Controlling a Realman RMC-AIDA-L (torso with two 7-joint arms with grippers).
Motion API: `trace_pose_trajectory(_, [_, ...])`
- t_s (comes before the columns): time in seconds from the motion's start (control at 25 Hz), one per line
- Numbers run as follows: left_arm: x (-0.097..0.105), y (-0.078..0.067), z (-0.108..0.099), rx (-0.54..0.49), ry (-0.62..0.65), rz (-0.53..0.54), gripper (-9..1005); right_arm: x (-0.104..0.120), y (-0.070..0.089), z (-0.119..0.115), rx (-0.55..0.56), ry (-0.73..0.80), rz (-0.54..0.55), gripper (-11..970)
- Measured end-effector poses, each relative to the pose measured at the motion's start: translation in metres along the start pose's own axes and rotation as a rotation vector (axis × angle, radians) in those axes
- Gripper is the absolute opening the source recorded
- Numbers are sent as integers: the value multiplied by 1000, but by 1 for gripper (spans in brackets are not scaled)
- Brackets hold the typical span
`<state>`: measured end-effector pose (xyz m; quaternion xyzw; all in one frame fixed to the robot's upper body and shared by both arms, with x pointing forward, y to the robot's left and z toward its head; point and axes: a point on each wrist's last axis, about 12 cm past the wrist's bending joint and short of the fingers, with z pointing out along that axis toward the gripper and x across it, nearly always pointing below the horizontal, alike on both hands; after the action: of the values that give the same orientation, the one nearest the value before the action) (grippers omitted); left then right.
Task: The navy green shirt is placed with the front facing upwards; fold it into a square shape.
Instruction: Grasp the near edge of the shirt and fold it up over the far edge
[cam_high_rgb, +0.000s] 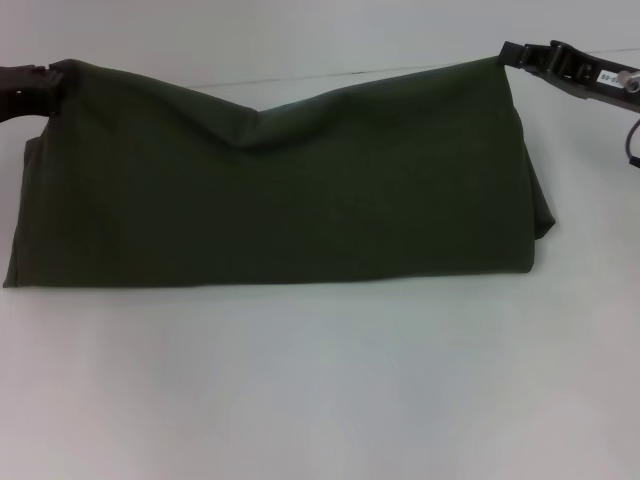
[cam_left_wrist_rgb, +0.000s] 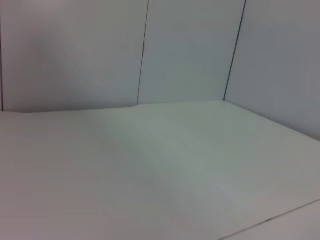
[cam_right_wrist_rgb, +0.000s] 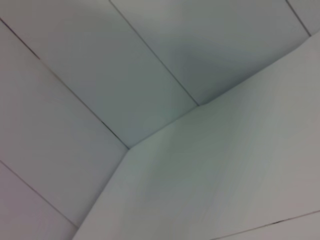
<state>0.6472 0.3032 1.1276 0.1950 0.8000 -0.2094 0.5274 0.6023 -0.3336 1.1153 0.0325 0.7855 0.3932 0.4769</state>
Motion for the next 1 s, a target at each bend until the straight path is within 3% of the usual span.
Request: trace_pose_trajectory(1.0, [16,-3,19,-138,-18,12,4,11,-16,16,181,-43,25,14])
